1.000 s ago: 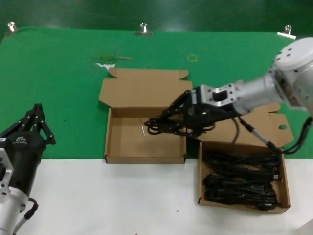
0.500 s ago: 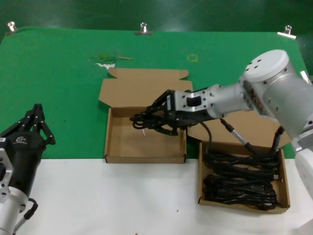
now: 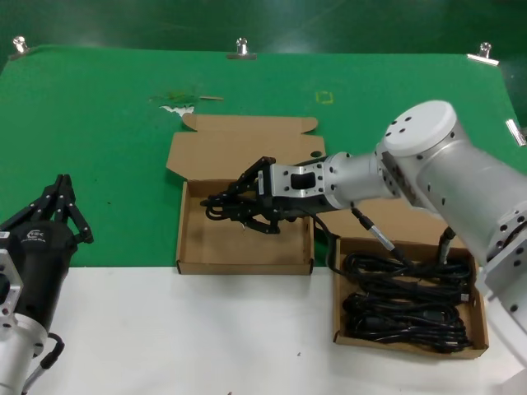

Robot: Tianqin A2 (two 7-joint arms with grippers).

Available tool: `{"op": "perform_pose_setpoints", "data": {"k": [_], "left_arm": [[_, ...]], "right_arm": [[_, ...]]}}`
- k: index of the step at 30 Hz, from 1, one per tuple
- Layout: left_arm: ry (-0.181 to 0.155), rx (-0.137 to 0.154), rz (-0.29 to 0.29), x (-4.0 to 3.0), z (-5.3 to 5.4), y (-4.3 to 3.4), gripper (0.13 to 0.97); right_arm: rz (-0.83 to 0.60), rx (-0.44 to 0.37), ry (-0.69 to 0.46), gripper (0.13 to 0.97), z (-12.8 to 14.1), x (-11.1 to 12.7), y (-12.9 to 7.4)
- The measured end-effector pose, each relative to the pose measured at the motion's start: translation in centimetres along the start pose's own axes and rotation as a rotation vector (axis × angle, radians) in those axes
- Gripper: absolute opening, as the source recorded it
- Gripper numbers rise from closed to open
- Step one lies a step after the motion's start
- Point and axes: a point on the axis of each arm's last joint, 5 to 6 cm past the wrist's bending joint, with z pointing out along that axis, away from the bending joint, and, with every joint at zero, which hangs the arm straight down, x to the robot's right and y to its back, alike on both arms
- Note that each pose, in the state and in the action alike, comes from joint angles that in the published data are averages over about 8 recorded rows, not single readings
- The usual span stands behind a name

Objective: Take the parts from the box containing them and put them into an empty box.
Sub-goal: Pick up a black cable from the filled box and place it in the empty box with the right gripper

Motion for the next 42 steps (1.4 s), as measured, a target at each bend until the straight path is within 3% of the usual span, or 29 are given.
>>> {"op": "perform_pose_setpoints", "data": {"k": [28, 42], "left_arm": [[0.0, 0.0, 0.0, 0.0, 0.0, 0.0, 0.151], [0.0, 0.0, 0.0, 0.0, 0.0, 0.0, 0.151]], "right_arm": [[-0.035, -0.07, 0.042, 0.249, 3.0, -3.9, 0.0], [-0.035, -0.05, 0.061, 0.249, 3.8, -5.0, -0.5]]}}
